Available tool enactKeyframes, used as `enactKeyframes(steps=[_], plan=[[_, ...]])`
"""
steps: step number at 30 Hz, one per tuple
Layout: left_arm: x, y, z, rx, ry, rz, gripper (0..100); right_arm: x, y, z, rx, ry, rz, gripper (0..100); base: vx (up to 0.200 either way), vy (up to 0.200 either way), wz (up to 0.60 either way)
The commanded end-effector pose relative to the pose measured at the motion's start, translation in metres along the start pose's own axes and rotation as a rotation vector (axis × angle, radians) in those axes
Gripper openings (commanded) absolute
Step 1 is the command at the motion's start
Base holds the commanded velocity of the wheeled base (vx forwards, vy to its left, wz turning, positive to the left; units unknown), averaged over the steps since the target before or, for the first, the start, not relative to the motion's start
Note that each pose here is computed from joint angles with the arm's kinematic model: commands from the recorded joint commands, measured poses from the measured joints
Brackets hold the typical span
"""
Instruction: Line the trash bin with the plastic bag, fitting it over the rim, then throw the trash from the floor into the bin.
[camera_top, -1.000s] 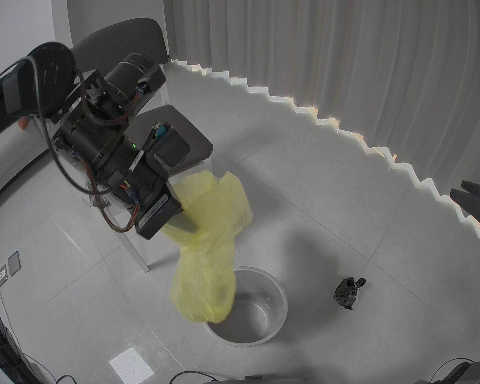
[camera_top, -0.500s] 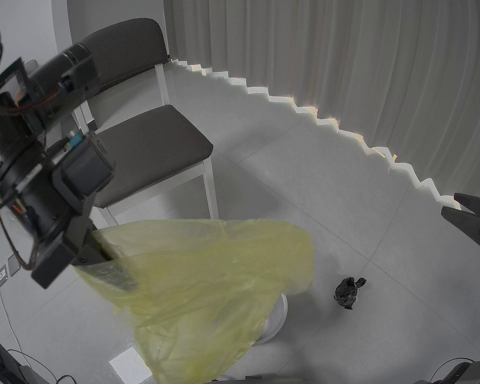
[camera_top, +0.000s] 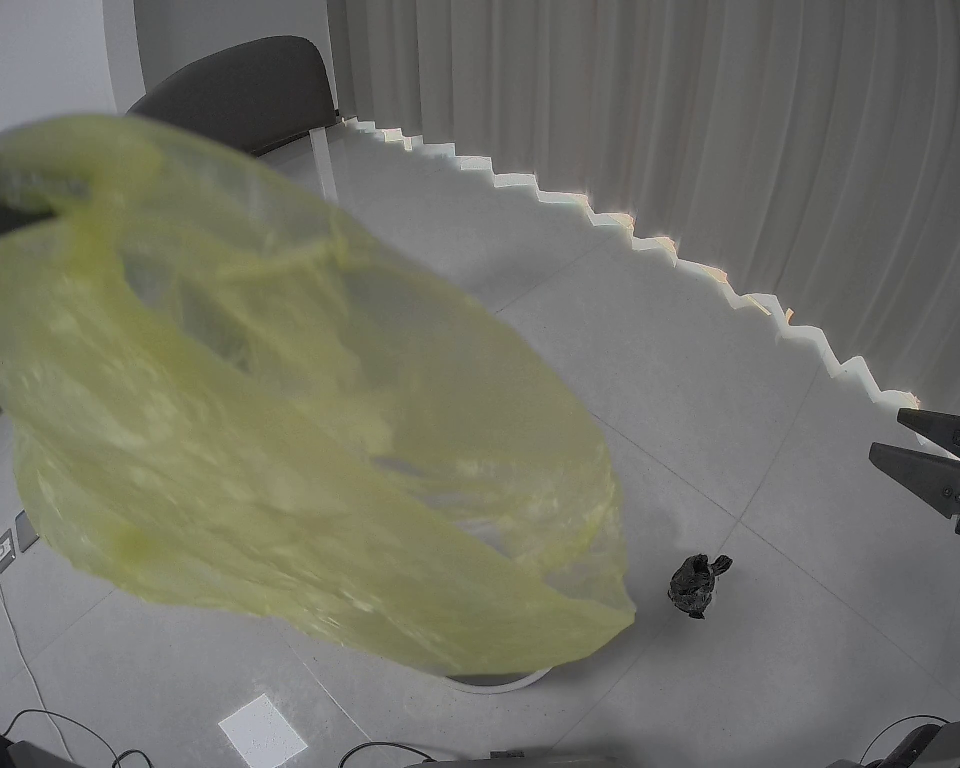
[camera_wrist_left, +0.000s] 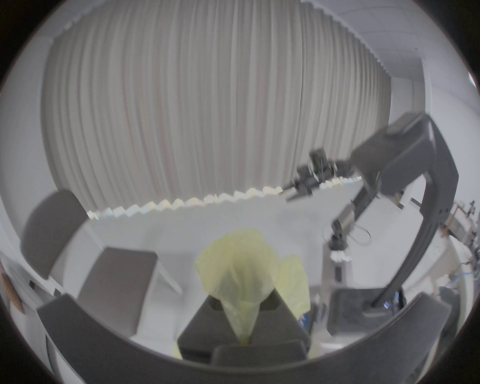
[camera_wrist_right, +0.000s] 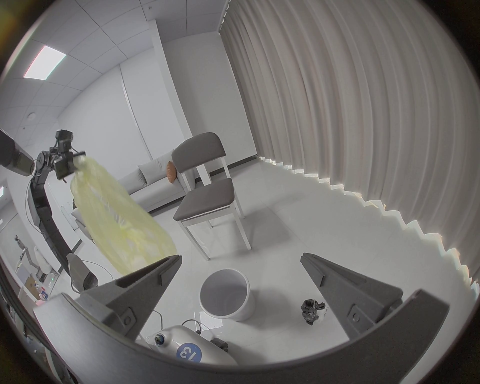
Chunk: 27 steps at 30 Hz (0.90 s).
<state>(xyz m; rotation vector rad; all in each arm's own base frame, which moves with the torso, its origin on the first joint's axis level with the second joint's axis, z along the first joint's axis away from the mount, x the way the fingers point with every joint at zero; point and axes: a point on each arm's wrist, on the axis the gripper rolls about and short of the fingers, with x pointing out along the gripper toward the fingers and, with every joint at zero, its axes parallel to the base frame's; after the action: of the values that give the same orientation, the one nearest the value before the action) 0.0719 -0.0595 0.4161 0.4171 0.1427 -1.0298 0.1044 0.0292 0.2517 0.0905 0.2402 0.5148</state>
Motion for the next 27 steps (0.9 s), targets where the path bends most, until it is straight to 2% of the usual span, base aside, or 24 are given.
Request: enactKeyframes(steps=[1, 2, 5, 9, 14, 17, 20, 27], plan=[[-0.062, -0.037, -0.022, 0.055, -0.427, 0.160, 0, 0.001, 0.000, -0.002, -0.030, 0.012, -0.005, 100, 0.000, 0.000, 0.00], [-0.062, -0.037, -0.022, 0.055, -0.427, 0.158, 0, 0.001, 0.000, -0.002, -0.029, 0.012, -0.007, 100, 0.000, 0.000, 0.00], [-0.050, -0.032, -0.019, 0.063, -0.429, 0.075, 0, 0.000, 0.000, -0.004, -0.018, 0.013, -0.007, 100, 0.000, 0.000, 0.00], [-0.035, -0.027, -0.019, 0.061, -0.399, 0.027, 0, 0.000, 0.000, -0.002, -0.010, 0.009, -0.002, 100, 0.000, 0.000, 0.00], [-0.021, -0.022, -0.019, 0.048, -0.371, 0.004, 0, 0.000, 0.002, 0.006, 0.044, -0.016, 0.013, 100, 0.000, 0.000, 0.00], [-0.007, -0.015, -0.016, 0.035, -0.359, -0.007, 0, -0.003, 0.004, 0.017, 0.111, -0.051, 0.025, 100, 0.000, 0.000, 0.00], [0.003, -0.010, -0.011, 0.042, -0.382, -0.002, 0, -0.003, 0.004, 0.017, 0.122, -0.047, 0.027, 100, 0.000, 0.000, 0.00], [0.022, -0.002, -0.010, 0.034, -0.360, -0.036, 0, 0.003, 0.003, 0.019, 0.123, -0.040, 0.035, 100, 0.000, 0.000, 0.00]])
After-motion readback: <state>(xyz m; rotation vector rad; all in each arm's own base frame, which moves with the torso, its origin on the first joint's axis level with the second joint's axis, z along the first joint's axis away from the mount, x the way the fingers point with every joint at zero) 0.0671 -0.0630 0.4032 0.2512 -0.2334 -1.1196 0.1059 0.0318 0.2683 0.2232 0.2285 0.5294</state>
